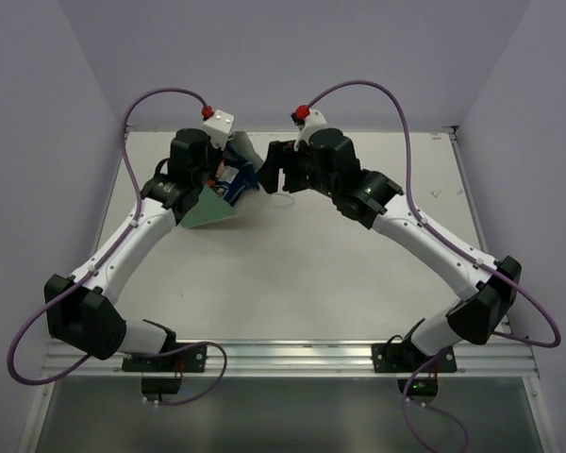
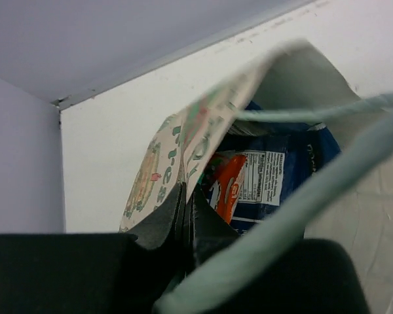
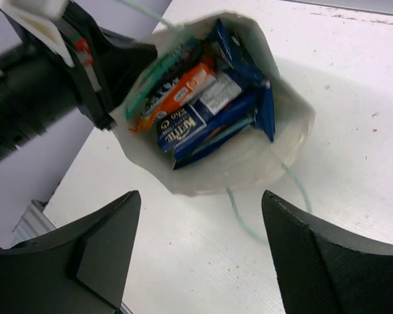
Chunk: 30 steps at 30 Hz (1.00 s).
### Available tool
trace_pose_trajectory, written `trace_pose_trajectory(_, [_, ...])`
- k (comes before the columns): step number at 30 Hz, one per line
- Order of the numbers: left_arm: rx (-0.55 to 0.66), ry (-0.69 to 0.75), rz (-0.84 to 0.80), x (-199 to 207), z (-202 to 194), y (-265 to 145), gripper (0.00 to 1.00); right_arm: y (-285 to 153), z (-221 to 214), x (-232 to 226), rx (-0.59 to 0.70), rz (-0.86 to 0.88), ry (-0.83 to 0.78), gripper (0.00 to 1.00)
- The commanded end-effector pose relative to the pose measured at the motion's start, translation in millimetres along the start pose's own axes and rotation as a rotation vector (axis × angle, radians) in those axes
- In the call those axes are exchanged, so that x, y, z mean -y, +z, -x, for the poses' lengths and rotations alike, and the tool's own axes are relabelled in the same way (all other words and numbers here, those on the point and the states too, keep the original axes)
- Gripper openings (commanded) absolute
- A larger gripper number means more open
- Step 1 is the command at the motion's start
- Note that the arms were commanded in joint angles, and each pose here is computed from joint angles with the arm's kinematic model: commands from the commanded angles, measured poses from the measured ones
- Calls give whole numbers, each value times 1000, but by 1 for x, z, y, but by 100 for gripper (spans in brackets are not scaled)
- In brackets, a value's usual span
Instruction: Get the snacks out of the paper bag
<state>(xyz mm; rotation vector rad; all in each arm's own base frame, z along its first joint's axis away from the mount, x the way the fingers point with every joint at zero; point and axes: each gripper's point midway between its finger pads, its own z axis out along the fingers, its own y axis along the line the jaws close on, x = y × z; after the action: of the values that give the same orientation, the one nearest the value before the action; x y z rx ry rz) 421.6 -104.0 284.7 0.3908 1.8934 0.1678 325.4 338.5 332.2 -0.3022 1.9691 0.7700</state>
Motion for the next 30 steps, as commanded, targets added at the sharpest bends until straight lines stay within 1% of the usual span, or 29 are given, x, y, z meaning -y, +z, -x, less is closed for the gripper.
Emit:
trace_pose_trajectory(1, [133,-19,-100,34,22,-9,0,9,-2,-6,16,34,25,76])
trace_pose_trajectory(2, [99,-24,-112,41,7,-6,0,15,-4,-8,20,47,42,75])
trace_pose_trajectory(4, [60,-62,-131,50,-9,-1,0,30,-15,-6,-7,37,93,74])
trace_pose_trajectory(6, [24,-101,-123,54,-24,3,0,42,-27,-5,-28,25,183,69])
trace_pose_trajectory(7, [14,-112,-124,56,-27,5,0,45,-34,-6,-44,26,217,67])
trace_pose_trajectory(8, [9,-135,-133,59,-28,5,0,50,-47,-3,-63,18,290,64])
trace_pose_trajectory(9, [4,-139,-141,60,-29,6,0,53,-54,-1,-69,12,322,63])
trace_pose_trajectory(10, [4,-137,-150,62,-29,6,0,56,-61,-1,-76,10,347,63])
trace_pose_trajectory(11, [4,-178,-152,64,-28,5,0,59,-69,-3,-91,26,382,61])
trace_pose_trajectory(13, [2,-191,-155,64,-27,3,0,67,-78,0,-102,8,405,60])
trace_pose_trajectory(16, [-4,-201,-169,65,-23,-1,0,79,-76,-3,-68,35,427,59])
trace_pose_trajectory(19, [-3,-200,-194,67,-19,-6,0,92,-80,-4,-70,41,460,56])
trace_pose_trajectory(21, [-4,-193,-205,67,-19,-10,0,99,-72,-8,-36,59,491,55])
trace_pose_trajectory(26, [-2,-196,-199,63,-16,-18,0,125,-75,-4,-7,37,559,56])
trace_pose_trajectory(28, [-1,-192,-191,60,-13,-21,0,131,-69,-8,15,66,578,56])
trace_pose_trajectory(30, [-7,-185,-190,58,-13,-23,0,138,-72,-10,7,76,585,56])
